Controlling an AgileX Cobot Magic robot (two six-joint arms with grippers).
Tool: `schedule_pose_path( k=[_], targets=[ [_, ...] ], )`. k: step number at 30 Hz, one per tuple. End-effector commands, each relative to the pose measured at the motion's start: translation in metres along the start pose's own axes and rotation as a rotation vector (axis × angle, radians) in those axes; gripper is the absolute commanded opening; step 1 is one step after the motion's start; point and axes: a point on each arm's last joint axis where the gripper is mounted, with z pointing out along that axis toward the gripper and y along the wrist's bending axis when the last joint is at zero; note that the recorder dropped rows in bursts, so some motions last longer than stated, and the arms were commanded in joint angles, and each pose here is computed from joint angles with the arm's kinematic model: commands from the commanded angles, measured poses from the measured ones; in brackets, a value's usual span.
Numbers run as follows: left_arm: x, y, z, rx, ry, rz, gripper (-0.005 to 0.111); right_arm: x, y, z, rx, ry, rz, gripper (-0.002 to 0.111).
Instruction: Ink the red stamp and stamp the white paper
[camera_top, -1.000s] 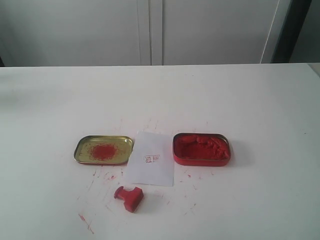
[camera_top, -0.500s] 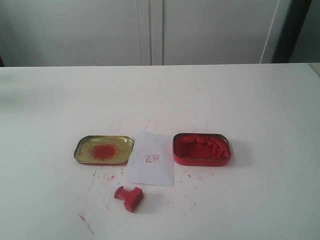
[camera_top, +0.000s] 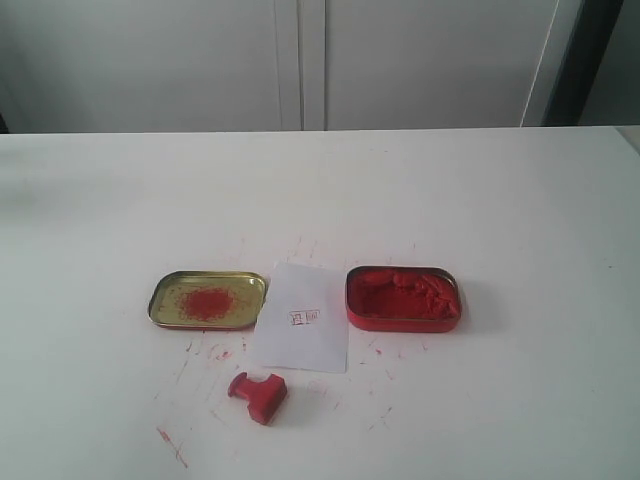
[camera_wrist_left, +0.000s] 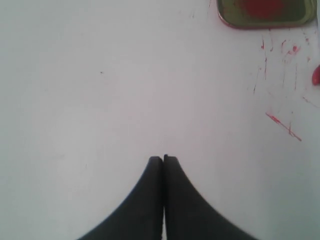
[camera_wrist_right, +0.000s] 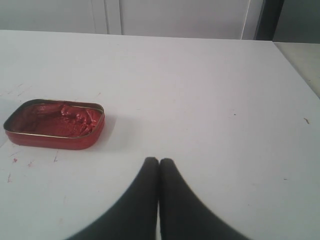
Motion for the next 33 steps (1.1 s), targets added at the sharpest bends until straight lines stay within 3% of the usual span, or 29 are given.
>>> schedule_pose_path(
  k=[1, 17, 33],
  targets=[
    [0.010, 0.000, -0.003, 0.000, -0.089, 0.000, 0.000, 0.000, 0.000, 0.000, 0.000, -0.014, -0.002, 0.000],
    [0.050, 0.002, 0.020, -0.014, -0.303, -0.001, 0.000, 0.000, 0.000, 0.000, 0.000, -0.014, -0.002, 0.000],
    [0.080, 0.004, 0.039, -0.019, -0.415, -0.002, 0.000, 0.000, 0.000, 0.000, 0.000, -0.014, -0.002, 0.000]
  ],
)
